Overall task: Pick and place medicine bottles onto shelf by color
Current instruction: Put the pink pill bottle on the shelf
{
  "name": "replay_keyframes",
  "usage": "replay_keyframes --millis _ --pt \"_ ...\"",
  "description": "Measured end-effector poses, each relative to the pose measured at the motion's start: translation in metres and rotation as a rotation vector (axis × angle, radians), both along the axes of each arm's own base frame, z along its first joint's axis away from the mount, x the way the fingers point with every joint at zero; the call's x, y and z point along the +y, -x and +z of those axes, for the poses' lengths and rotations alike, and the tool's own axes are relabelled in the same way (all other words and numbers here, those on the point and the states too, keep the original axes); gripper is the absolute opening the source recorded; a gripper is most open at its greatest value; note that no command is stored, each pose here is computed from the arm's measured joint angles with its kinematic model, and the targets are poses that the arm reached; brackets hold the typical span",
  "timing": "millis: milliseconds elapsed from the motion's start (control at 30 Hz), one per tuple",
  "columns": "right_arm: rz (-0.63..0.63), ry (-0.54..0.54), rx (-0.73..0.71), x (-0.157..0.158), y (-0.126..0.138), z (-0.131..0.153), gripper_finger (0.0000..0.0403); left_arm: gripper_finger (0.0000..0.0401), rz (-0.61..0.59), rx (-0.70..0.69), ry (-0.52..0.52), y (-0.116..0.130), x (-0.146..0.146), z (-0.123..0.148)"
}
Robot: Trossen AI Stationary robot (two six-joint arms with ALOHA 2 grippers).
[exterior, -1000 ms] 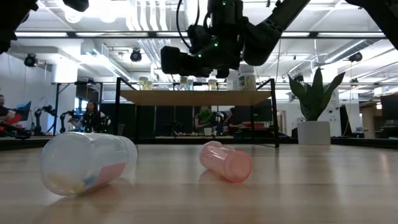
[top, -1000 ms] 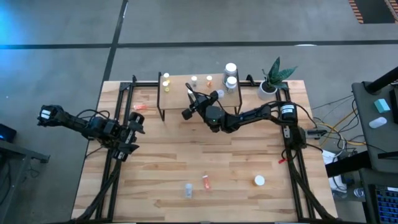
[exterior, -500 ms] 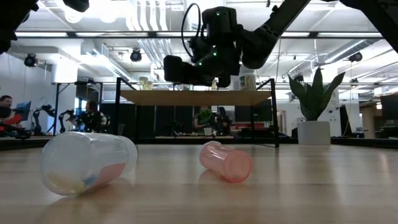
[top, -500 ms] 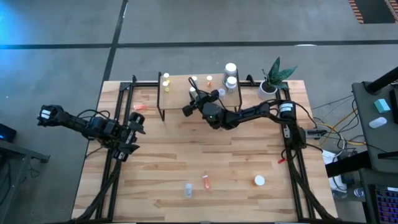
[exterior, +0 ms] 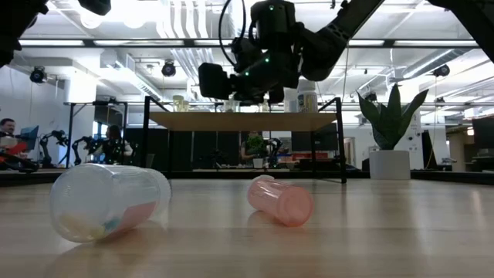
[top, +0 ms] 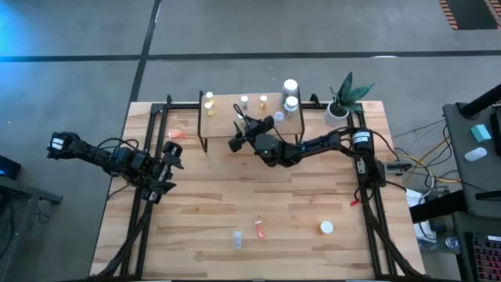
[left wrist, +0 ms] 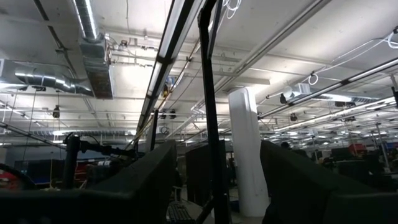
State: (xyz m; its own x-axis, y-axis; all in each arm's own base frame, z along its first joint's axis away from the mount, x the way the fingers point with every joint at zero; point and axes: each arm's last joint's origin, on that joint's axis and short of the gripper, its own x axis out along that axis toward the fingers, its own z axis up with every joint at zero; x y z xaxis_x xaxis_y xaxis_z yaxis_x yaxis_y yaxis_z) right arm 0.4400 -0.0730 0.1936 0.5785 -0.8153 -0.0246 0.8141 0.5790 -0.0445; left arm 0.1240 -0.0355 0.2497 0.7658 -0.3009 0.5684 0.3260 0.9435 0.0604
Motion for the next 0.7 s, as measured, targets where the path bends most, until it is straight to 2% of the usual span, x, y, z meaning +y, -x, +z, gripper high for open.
replay_keyframes --millis 433,700 --pt "0.016 -0.002 0.038 0.008 0.000 0.001 0.0260 0.0217 -0.001 0.001 0.000 0.000 0.000 0.000" --pt "0.002 -0.014 0.049 0.017 0.007 0.022 0.0299 0.0217 -0.001 0.004 -0.001 -0.001 0.000 0.000"
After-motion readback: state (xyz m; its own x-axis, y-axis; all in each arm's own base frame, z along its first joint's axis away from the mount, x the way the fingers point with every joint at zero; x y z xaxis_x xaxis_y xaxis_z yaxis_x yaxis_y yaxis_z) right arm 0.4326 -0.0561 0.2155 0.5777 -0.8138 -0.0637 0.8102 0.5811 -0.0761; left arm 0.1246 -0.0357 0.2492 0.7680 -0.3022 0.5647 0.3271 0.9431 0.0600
